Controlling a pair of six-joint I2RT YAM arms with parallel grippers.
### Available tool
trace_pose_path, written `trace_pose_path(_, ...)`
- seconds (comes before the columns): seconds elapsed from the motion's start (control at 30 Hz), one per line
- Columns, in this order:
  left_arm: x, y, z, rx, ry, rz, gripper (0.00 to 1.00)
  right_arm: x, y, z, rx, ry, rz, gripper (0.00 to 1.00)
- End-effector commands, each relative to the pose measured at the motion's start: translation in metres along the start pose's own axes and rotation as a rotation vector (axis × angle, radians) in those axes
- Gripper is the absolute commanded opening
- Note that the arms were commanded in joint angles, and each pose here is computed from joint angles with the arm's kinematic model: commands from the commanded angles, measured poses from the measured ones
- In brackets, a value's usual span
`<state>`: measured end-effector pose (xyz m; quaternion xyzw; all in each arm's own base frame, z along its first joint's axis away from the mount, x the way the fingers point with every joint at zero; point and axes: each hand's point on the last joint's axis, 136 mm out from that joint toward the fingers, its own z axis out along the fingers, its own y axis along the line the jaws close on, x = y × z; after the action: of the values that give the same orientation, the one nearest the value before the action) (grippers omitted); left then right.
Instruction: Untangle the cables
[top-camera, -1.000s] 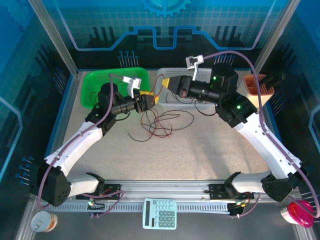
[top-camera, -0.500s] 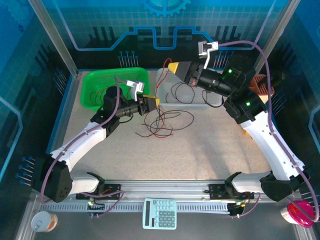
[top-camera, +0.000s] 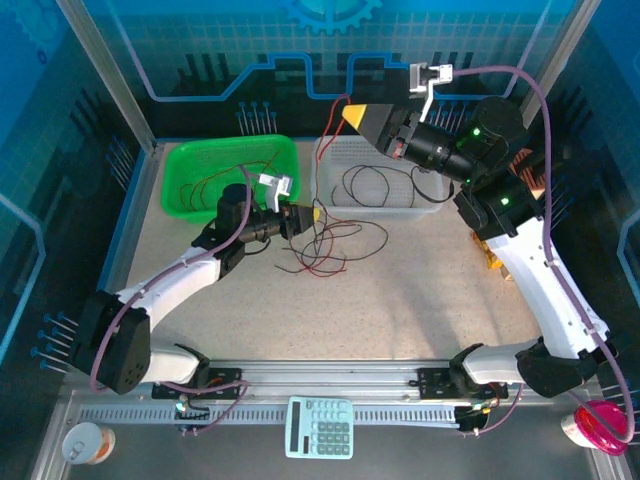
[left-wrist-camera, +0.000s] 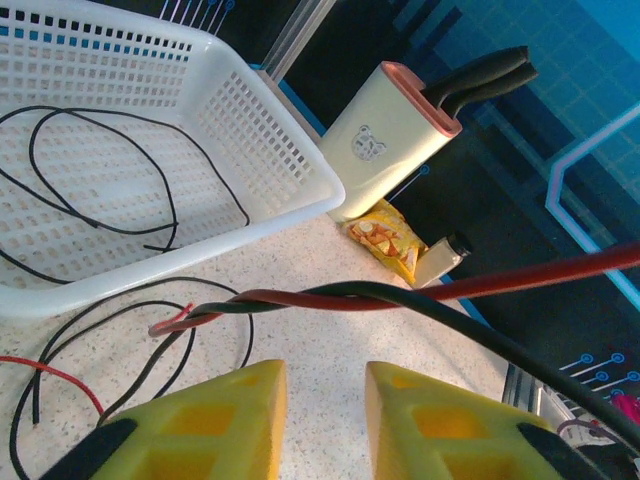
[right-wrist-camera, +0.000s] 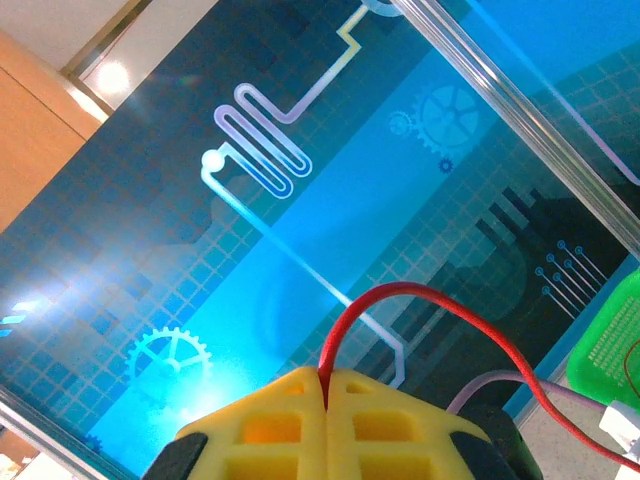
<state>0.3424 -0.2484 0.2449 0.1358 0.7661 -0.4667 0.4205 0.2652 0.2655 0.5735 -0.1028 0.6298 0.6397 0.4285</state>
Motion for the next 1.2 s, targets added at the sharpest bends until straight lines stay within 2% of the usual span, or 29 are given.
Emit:
trace_pose_path(0.0, -0.011, -0.010, -0.001, 0.023, -0.041, 0.018, 0.35, -0.016, 0.028, -0.006, -0.071, -0.032, -0.047, 0.00)
trace_pose_path(0.2, -0.024, -0.024, -0.018, 0.002, -0.075, 0.065, 0.51, -0.020, 0.033, -0.006, -0.074, -0.036, -0.062, 0.00)
trace_pose_path(0.33, -0.021, -0.028, -0.037, -0.054, -0.060, 0.115, 0.63, -0.022, 0.034, -0.007, -0.075, -0.039, -0.070, 0.00)
trace_pose_path(0.53, -0.014, -0.032, -0.068, -0.145, -0.040, 0.203, 0.75, -0.023, 0.032, -0.006, -0.071, -0.036, -0.071, 0.00)
trace_pose_path(0.67, -0.029, -0.048, -0.085, -0.153, -0.093, 0.263, 0.77, -0.020, 0.027, -0.005, -0.065, -0.025, -0.060, 0.00)
trace_pose_path(0.83, -0.069, -0.087, -0.099, -0.097, -0.177, 0.350, 0.77, -0.012, 0.015, -0.003, -0.048, -0.006, -0.032, 0.00)
trace_pose_path(1.07, -0.116, -0.130, -0.099, 0.003, -0.219, 0.446, 0.76, 0.003, -0.004, 0.001, -0.034, 0.030, 0.018, 0.00)
trace_pose_path(1.17, -0.130, -0.142, -0.095, 0.037, -0.225, 0.483, 0.73, 0.010, -0.009, 0.003, -0.030, 0.049, 0.030, 0.00)
